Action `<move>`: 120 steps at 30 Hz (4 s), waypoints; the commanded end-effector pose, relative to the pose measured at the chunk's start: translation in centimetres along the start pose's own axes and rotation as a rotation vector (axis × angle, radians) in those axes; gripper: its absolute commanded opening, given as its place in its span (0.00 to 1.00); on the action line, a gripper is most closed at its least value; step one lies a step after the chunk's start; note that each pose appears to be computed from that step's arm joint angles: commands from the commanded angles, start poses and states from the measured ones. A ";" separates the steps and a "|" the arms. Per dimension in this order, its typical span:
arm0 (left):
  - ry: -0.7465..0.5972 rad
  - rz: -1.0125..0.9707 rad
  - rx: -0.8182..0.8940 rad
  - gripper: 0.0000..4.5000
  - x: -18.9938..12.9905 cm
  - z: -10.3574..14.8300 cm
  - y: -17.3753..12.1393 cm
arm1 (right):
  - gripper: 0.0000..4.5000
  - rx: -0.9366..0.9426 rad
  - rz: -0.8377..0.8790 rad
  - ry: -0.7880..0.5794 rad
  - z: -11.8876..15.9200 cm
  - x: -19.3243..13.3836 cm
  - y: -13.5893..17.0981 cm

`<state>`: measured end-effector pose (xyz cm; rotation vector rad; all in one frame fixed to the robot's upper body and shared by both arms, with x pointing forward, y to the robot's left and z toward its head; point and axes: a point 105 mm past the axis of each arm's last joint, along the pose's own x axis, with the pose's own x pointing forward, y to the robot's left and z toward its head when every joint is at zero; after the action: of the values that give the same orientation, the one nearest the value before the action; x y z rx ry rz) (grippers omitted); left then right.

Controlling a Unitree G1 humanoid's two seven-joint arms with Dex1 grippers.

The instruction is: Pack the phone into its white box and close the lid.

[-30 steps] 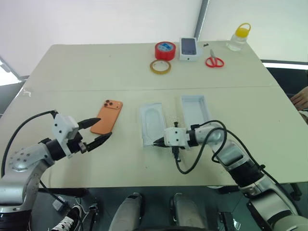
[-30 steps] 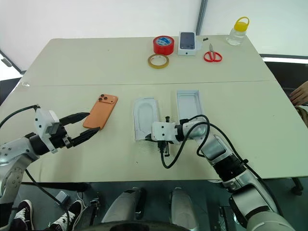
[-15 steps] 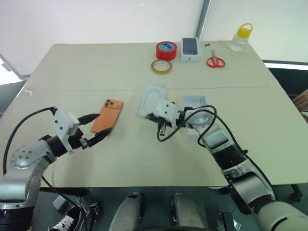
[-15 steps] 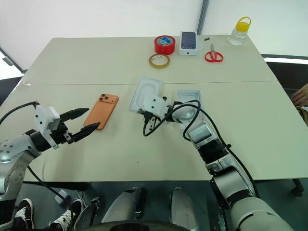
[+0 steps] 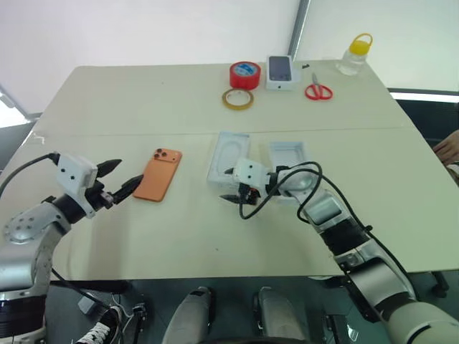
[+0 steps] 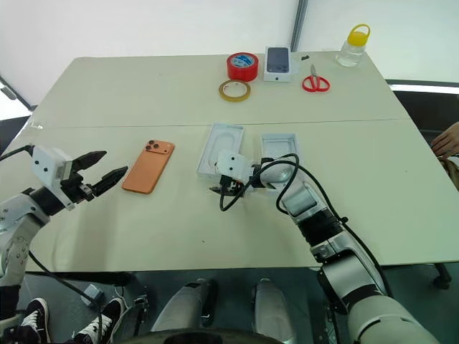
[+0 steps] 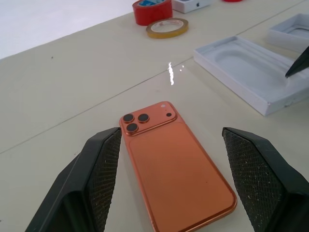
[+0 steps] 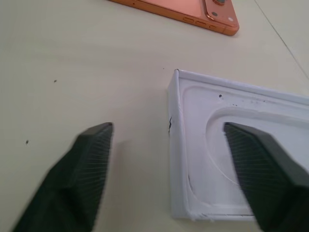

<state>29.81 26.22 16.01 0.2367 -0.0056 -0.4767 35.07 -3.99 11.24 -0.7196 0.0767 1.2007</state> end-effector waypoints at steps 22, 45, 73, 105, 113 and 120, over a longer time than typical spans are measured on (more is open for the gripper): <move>0.246 0.019 -0.619 0.79 2.7 -5.1 6.1 | 0.01 -0.048 -0.139 -0.131 9.7 9.8 -0.9; 0.485 -0.245 -0.755 0.79 4.2 -9.5 0.6 | 0.01 -0.033 -0.010 0.103 7.5 13.2 1.7; 0.516 -0.377 -0.840 0.79 6.4 -8.7 -3.3 | 0.01 -0.043 -0.021 0.144 6.4 13.1 1.6; 0.378 -0.255 -1.003 0.79 4.9 -6.2 -0.8 | 0.01 -0.070 -0.019 0.139 6.5 13.0 1.6; 0.371 -0.272 -1.041 0.39 4.3 -6.2 -1.3 | 0.00 -0.079 -0.014 0.142 6.4 13.0 1.8; 0.370 -0.258 -1.067 0.39 4.2 -6.5 -1.4 | 0.00 -0.083 -0.011 0.144 6.3 13.0 2.0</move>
<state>33.26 24.14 8.47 -0.7342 0.6586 -0.6288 36.88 9.73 9.20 -0.8767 0.1806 1.1273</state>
